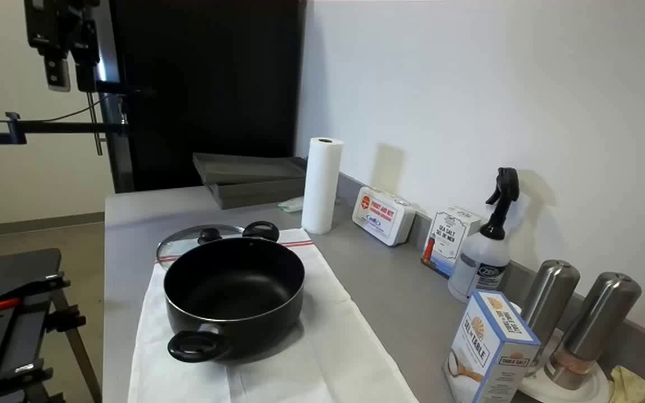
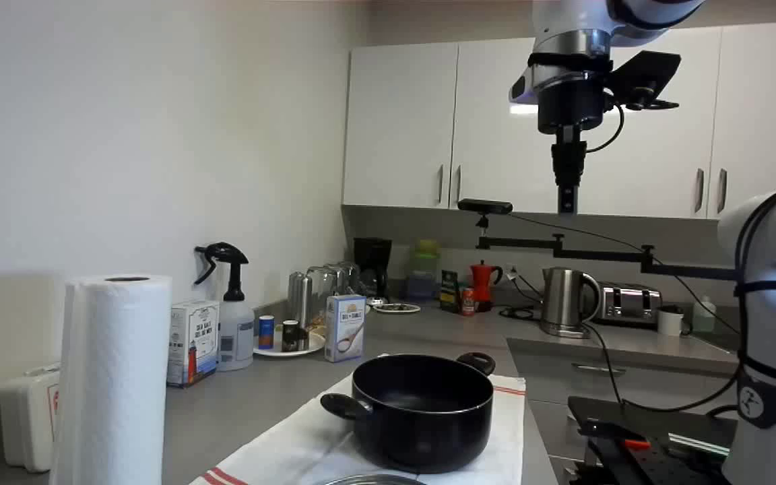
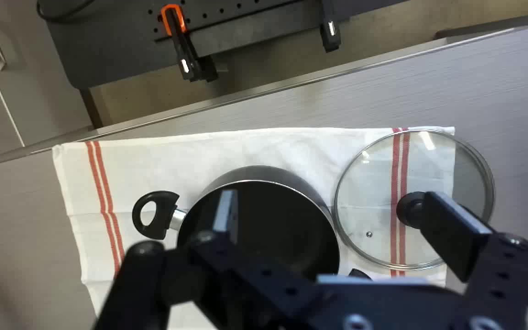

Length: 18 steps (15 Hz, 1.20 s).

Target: Cover the pot

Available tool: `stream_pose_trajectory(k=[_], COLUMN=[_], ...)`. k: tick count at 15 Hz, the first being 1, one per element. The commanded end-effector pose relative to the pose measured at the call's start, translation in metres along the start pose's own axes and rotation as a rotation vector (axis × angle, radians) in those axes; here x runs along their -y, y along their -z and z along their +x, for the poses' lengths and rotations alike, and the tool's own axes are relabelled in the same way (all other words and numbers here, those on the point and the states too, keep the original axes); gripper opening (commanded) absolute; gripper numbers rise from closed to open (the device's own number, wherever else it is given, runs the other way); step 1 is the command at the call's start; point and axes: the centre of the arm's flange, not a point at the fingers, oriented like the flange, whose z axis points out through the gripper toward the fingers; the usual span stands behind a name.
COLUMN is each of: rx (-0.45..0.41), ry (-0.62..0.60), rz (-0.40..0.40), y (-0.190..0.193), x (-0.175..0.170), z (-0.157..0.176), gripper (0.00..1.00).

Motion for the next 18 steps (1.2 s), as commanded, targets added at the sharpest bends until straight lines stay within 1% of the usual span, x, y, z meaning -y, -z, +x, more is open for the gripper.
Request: stream_pose_trajectory(k=[1, 11, 15, 18], rx=[0.000, 0.003, 0.010, -0.012], ry=[0.000, 0.005, 0.044, 0.106], rz=[0.000, 0.005, 0.014, 0.026], y=[0.000, -0.003, -0.018, -0.035], x=[0.000, 0.003, 0.025, 0.055], z=[0.000, 0.002, 0.015, 0.028], gripper=[1.00, 1.00, 1.00, 1.00])
